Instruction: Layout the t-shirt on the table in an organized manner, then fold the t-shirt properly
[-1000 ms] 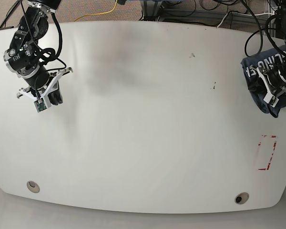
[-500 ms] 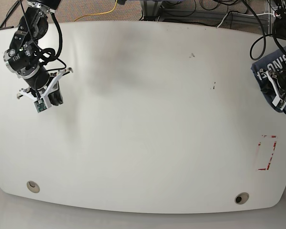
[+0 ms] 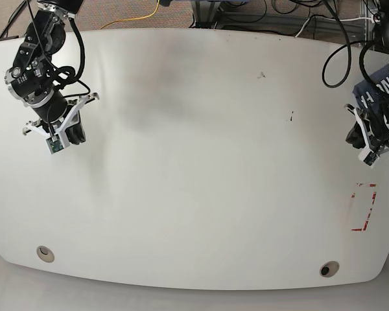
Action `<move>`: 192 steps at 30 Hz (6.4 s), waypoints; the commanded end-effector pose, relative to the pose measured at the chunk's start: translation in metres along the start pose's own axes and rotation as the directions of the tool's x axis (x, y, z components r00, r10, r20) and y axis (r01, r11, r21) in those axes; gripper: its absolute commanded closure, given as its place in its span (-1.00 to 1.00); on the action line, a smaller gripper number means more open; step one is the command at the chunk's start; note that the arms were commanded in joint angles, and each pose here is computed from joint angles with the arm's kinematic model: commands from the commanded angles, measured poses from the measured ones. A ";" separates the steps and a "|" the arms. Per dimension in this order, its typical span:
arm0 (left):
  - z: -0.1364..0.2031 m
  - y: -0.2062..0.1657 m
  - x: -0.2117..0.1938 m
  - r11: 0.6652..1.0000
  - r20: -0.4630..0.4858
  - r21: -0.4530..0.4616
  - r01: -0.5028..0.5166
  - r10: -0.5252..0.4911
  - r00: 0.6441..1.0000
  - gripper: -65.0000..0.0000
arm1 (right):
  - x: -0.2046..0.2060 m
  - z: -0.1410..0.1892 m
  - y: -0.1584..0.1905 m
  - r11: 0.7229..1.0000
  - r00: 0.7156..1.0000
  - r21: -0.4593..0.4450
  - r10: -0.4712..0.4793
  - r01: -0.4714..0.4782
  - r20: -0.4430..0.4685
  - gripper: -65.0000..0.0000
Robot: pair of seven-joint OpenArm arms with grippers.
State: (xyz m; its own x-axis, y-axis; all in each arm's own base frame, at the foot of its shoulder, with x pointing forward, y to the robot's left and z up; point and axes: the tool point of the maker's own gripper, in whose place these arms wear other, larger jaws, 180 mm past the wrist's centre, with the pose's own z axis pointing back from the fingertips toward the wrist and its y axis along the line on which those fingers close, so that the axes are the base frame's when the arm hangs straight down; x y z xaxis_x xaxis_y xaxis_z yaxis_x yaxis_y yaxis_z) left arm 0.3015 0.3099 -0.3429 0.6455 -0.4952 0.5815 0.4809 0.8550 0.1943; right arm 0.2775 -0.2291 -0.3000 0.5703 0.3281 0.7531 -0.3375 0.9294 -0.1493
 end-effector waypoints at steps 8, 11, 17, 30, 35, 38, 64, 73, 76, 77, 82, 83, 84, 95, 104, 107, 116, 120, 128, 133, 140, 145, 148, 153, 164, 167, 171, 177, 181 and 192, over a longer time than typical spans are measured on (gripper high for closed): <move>0.033 -0.022 -0.031 0.997 -0.105 0.072 -0.032 0.040 0.994 0.66 | 0.014 0.005 -0.006 1.000 0.999 -0.017 0.021 -0.020 0.047 0.82; 0.043 -0.028 -0.053 0.993 -0.135 0.095 -0.075 0.087 0.987 0.66 | 0.014 0.005 -0.006 1.000 0.999 -0.017 0.021 -0.020 0.047 0.82; 0.071 -0.023 -0.093 0.973 -0.207 0.203 -0.113 0.156 0.966 0.66 | 0.014 0.004 -0.005 1.000 0.999 -0.015 0.018 -0.018 0.046 0.82; 0.124 0.008 -0.167 0.876 -0.325 0.451 -0.170 0.339 0.883 0.66 | 0.014 0.004 -0.004 1.000 0.999 -0.013 0.016 -0.016 0.048 0.82; 0.125 0.011 -0.189 0.868 -0.387 0.470 -0.161 0.366 0.846 0.66 | 0.014 0.004 -0.004 1.000 0.999 -0.012 0.015 -0.015 0.049 0.82; 0.118 0.015 -0.188 0.862 -0.363 0.474 -0.179 0.376 0.853 0.66 | 0.014 0.004 -0.004 1.000 0.999 -0.012 0.015 -0.015 0.049 0.82; 0.105 0.079 -0.198 0.869 -0.397 0.484 -0.104 0.324 0.859 0.66 | 0.004 0.005 -0.001 1.000 1.000 -0.006 0.009 -0.009 0.025 0.82; 0.116 0.092 -0.176 0.860 -0.384 0.508 -0.042 0.271 0.883 0.66 | 0.003 0.005 -0.001 1.000 1.000 -0.005 0.009 -0.009 0.024 0.82; 0.123 0.094 -0.166 0.853 -0.392 0.521 -0.007 0.247 0.886 0.66 | 0.003 0.005 -0.001 1.000 1.000 -0.005 0.009 -0.009 0.024 0.82; 0.127 0.094 -0.165 0.852 -0.406 0.524 0.004 0.245 0.881 0.66 | 0.003 0.005 -0.001 1.000 1.000 -0.005 0.009 -0.009 0.024 0.82; 0.135 0.092 -0.148 0.840 -0.413 0.541 0.045 0.219 0.884 0.66 | 0.004 0.005 -0.001 1.000 1.000 -0.006 0.009 -0.009 0.025 0.82; 0.133 0.090 -0.144 0.841 -0.400 0.540 0.040 0.214 0.891 0.66 | 0.004 0.005 -0.001 1.000 1.000 -0.006 0.009 -0.009 0.025 0.82; 0.131 0.086 -0.140 0.843 -0.385 0.537 0.031 0.212 0.898 0.66 | 0.004 0.005 -0.001 1.000 1.000 -0.006 0.009 -0.009 0.025 0.82; 0.067 0.058 -0.091 0.893 -0.240 0.444 -0.073 0.197 0.951 0.66 | 0.004 0.005 0.000 1.000 1.000 -0.004 0.006 -0.006 0.026 0.82; 0.029 0.042 -0.084 0.922 -0.225 0.363 -0.132 0.224 0.948 0.66 | 0.003 0.005 0.000 1.000 1.000 -0.005 0.005 -0.005 0.025 0.82; 0.014 0.031 -0.088 0.933 -0.237 0.324 -0.155 0.238 0.942 0.66 | 0.003 0.006 -0.002 1.000 1.000 -0.009 0.004 -0.003 0.025 0.82; 0.004 0.018 -0.112 0.945 -0.302 0.278 -0.171 0.255 0.918 0.66 | 0.003 0.006 -0.002 1.000 1.000 -0.009 0.004 -0.003 0.025 0.82; 0.012 0.015 -0.128 0.949 -0.341 0.276 -0.152 0.245 0.907 0.66 | 0.003 0.006 -0.002 1.000 1.000 -0.011 0.003 -0.003 0.025 0.82; 0.025 0.003 -0.162 0.958 -0.427 0.259 -0.125 0.230 0.875 0.66 | 0.003 0.006 -0.002 1.000 1.000 -0.011 0.003 -0.003 0.025 0.82; 0.037 0.009 -0.173 0.959 -0.460 0.266 -0.099 0.217 0.861 0.66 | 0.004 0.006 -0.003 1.000 1.000 -0.012 0.004 -0.003 0.027 0.82; 0.047 0.021 -0.170 0.945 -0.437 0.309 -0.106 0.240 0.867 0.66 | 0.004 0.006 -0.002 1.000 1.000 -0.010 0.004 -0.004 0.027 0.82; 0.053 0.028 -0.145 0.941 -0.395 0.333 -0.057 0.194 0.898 0.66 | 0.005 0.005 -0.002 1.000 1.000 -0.012 0.011 -0.011 0.027 0.82; 0.051 0.027 -0.125 0.941 -0.360 0.337 -0.034 0.162 0.919 0.66 | 0.016 0.004 -0.004 1.000 0.998 -0.017 0.017 -0.016 0.060 0.82; 0.024 0.021 -0.054 0.949 -0.228 0.315 0.004 0.072 0.971 0.66 | 0.028 -0.008 -0.004 0.998 0.994 -0.031 0.062 -0.060 0.086 0.81; -0.002 -0.012 0.086 0.959 0.303 0.255 -0.124 0.043 0.952 0.66 | 0.046 -0.044 0.015 0.987 0.962 -0.084 0.153 -0.137 0.226 0.82; -0.002 -0.018 0.114 0.948 0.456 0.246 -0.202 0.071 0.887 0.66 | 0.048 -0.049 0.017 0.990 0.948 -0.070 0.135 -0.119 0.288 0.82; 0.002 -0.030 0.136 0.936 0.597 0.227 -0.271 0.086 0.797 0.66 | 0.045 -0.057 0.019 0.996 0.932 -0.040 0.093 -0.085 0.350 0.82; 0.005 -0.060 0.132 0.933 0.677 0.183 -0.309 0.108 0.728 0.66 | 0.023 -0.051 0.031 0.998 0.915 0.003 0.055 -0.061 0.401 0.82; 0.009 -0.078 0.117 0.937 0.673 0.172 -0.304 0.114 0.731 0.66 | 0.003 -0.043 0.038 0.999 0.915 0.005 0.027 -0.032 0.403 0.82; 0.027 -0.137 0.043 0.950 0.539 0.133 -0.282 0.169 0.825 0.66 | -0.072 -0.002 0.054 0.999 0.949 0.002 -0.045 0.047 0.313 0.82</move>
State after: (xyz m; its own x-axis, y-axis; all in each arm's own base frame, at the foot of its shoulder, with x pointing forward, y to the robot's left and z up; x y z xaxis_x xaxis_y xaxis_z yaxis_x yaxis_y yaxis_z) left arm 0.2605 0.1762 -0.3309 0.3099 -0.1761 0.9343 0.1909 0.9742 0.1203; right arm 0.2262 -0.1978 -0.3768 0.3561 0.2343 0.9046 -0.3279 0.9378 -0.1139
